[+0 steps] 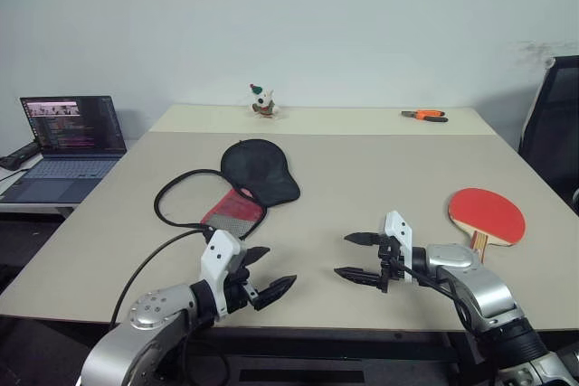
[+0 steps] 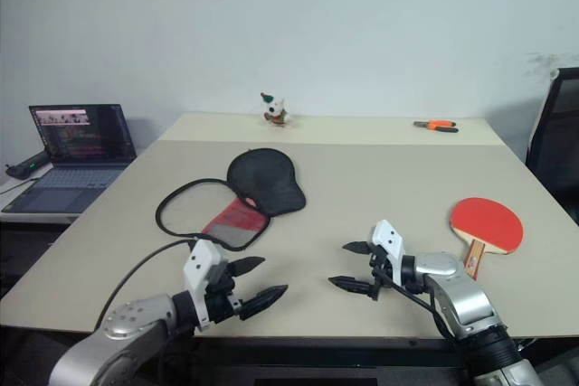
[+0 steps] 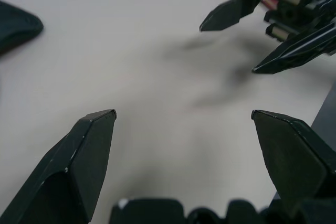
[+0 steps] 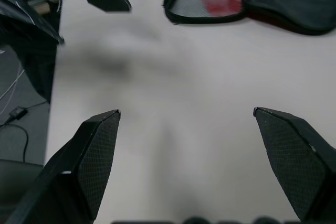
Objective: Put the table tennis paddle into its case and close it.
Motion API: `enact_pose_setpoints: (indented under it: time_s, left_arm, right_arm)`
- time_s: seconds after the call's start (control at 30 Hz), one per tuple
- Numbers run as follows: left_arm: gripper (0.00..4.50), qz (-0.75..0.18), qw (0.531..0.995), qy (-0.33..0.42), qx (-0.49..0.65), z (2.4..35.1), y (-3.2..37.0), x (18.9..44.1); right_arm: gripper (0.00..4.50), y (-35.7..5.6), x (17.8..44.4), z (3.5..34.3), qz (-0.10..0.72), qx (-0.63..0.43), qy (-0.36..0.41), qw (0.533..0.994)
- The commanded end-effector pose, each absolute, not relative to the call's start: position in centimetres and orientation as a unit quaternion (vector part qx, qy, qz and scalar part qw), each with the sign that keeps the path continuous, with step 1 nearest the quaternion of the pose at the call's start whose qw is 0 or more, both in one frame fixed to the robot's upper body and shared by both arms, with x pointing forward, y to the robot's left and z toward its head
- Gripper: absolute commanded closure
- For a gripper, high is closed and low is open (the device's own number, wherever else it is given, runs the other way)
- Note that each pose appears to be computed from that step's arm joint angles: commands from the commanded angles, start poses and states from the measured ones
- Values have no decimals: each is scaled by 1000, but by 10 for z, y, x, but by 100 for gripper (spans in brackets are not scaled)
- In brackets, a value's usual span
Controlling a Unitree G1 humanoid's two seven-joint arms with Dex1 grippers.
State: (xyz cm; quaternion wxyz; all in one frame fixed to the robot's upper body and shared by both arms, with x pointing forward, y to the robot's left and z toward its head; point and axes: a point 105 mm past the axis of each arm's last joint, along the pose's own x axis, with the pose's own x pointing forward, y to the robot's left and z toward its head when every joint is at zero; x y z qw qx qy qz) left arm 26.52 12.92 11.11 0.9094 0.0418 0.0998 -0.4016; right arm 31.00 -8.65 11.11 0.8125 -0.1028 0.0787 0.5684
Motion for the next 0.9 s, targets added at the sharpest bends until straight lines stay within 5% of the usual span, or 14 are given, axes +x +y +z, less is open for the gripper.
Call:
enact_pose_setpoints:
  time_s: [0.03,0.5,0.73,0.9]
  left_arm:
    - [0,-387,919,65,39,120,130,278]
    - [0,-347,932,-8,106,156,149,364]
    - [0,-312,940,5,141,159,180,393]
    - [0,-309,937,42,156,149,165,430]
  right_arm:
    - [3,-93,309,131,560,-113,58,819]
    - [3,-119,306,156,491,-110,43,863]
    - [3,-98,310,161,492,-108,20,864]
    - [3,-106,308,167,489,-101,6,867]
